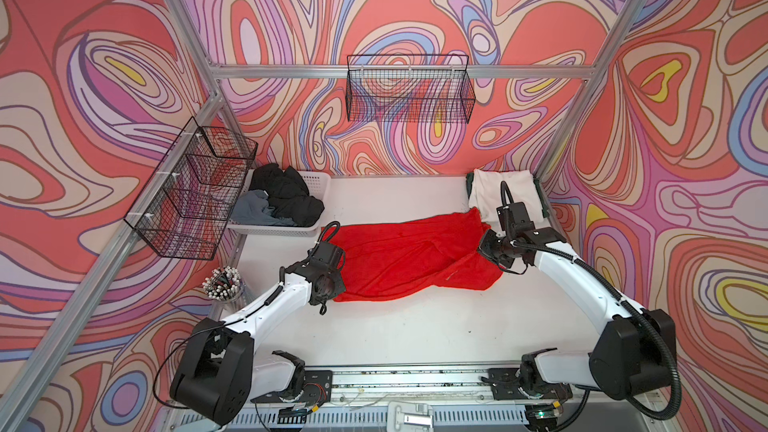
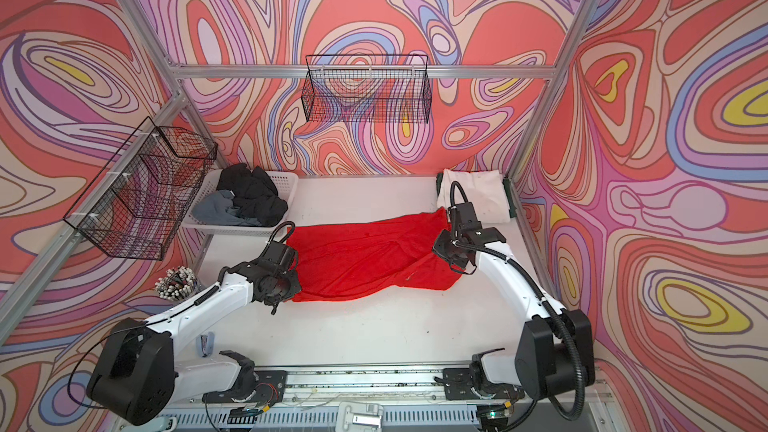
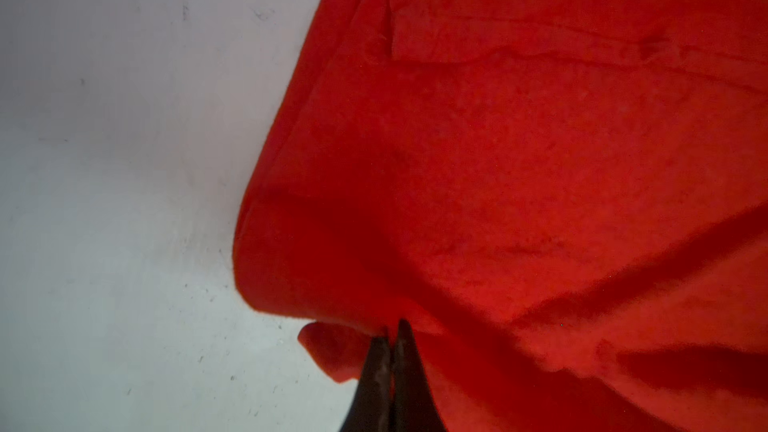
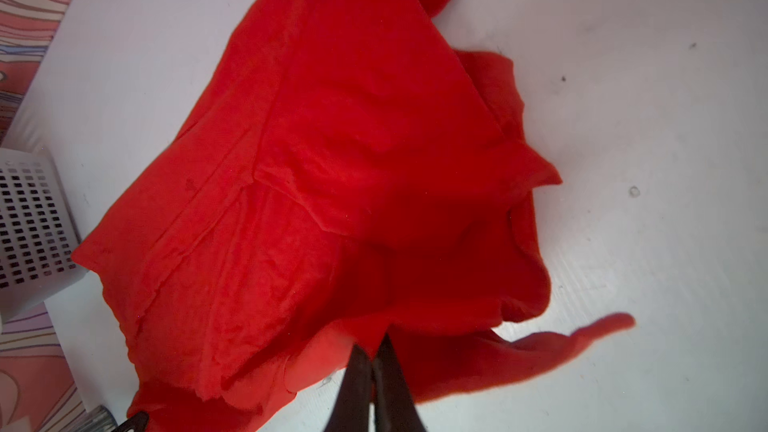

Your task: Fold and stack the t-shirts

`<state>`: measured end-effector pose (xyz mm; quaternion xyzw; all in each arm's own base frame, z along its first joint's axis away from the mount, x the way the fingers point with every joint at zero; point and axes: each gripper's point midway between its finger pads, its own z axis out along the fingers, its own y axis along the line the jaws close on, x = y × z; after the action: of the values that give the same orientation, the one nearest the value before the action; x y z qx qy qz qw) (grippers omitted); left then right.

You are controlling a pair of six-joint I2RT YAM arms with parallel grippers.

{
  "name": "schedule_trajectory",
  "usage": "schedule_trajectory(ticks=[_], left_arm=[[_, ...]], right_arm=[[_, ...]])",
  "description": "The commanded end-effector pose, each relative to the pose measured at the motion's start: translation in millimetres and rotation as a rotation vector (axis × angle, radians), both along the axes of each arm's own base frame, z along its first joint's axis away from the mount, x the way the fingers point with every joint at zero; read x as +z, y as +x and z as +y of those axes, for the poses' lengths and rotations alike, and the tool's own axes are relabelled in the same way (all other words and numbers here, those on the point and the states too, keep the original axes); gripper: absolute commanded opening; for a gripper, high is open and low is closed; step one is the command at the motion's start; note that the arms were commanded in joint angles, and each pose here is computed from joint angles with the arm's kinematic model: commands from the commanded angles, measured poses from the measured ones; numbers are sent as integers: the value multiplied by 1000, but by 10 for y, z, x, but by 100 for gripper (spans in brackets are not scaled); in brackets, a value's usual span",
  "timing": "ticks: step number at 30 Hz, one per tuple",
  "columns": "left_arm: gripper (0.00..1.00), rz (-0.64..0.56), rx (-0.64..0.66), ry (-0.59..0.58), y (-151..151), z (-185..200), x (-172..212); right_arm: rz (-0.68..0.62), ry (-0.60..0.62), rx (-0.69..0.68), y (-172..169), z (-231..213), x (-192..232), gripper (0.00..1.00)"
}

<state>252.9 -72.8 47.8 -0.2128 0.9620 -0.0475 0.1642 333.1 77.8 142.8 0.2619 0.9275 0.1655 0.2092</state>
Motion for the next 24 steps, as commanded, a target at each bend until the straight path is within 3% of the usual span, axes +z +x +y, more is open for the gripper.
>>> schedule_trajectory(ticks=[1, 13, 24], left_arm=[[0, -12, -39, -22, 148, -20, 70], [0, -28, -29, -26, 573, -39, 96], [0, 3, -8, -4, 718, 66, 9]], right_arm=[[-21, -3, -10, 152, -56, 26, 0], [-4, -56, -17, 451, -172, -115, 0], [19, -39, -9, 624, -200, -333, 0]])
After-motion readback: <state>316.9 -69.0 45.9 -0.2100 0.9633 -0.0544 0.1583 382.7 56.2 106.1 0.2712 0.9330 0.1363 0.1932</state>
